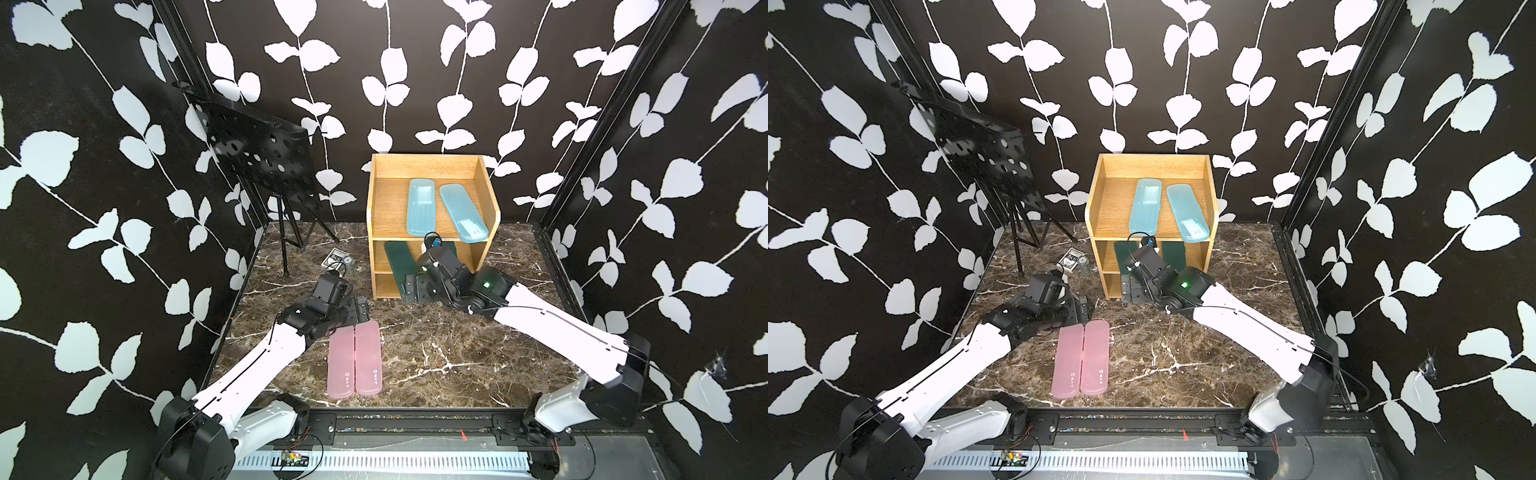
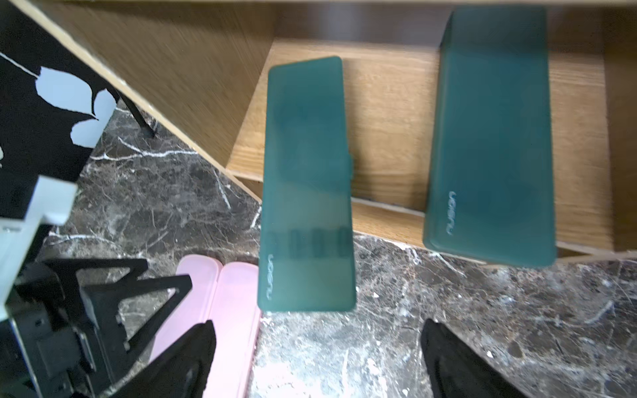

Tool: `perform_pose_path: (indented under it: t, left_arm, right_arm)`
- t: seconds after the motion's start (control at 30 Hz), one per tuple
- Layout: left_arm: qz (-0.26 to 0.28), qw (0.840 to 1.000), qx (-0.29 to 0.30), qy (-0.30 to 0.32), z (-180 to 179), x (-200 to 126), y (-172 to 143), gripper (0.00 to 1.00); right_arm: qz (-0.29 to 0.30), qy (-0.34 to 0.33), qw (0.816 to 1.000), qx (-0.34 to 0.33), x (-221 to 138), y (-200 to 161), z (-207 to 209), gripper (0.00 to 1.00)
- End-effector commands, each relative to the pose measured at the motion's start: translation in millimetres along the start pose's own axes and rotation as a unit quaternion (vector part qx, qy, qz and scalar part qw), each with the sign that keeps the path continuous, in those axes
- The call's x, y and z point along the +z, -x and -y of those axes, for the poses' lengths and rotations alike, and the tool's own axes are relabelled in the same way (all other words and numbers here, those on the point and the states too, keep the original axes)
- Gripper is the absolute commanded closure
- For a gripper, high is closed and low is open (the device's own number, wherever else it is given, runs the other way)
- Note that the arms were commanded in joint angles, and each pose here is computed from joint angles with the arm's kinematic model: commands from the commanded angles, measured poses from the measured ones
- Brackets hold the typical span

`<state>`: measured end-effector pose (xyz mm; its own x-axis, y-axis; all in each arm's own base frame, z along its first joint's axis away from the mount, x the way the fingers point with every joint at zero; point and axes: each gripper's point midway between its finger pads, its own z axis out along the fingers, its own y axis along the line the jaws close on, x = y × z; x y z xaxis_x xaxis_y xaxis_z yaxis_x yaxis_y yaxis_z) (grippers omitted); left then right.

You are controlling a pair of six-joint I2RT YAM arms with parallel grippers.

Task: Place the pencil cases on the shelf according to color
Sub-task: Place the pencil case on the shelf.

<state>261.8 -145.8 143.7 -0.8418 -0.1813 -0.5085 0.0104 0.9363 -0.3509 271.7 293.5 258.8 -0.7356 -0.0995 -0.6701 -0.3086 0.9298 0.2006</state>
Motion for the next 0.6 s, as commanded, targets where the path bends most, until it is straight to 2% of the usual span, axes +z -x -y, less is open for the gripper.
perform_pose_path:
  t: [0.0,0.1,0.17,0.33,0.57]
  left_arm:
    - [-0.002,1.000,0.007,0.010,-6.2,-5.4,-5.0,0.01]
    - [-0.006,1.000,0.005,0.013,-10.1,-3.7,-10.4,0.01]
    - [-0.013,1.000,0.003,0.015,-12.8,-1.7,-15.6,0.01]
    - [-0.033,0.999,-0.001,0.020,-20.6,2.8,-31.0,0.01]
    - [-0.050,0.998,-0.004,0.028,-30.3,2.9,-47.6,0.01]
  right_arm:
    - [-0.022,0.003,1.000,-0.003,1.4,-26.5,1.2,0.17]
    - [-0.033,0.007,0.999,0.006,6.9,-49.1,5.6,0.51]
    - [-0.034,0.015,0.999,0.018,15.4,-60.3,6.7,0.64]
    - [-0.030,0.032,0.999,0.030,44.3,-64.2,-4.2,0.75]
    - [0.002,0.032,0.999,0.039,84.4,-13.1,-18.9,0.76]
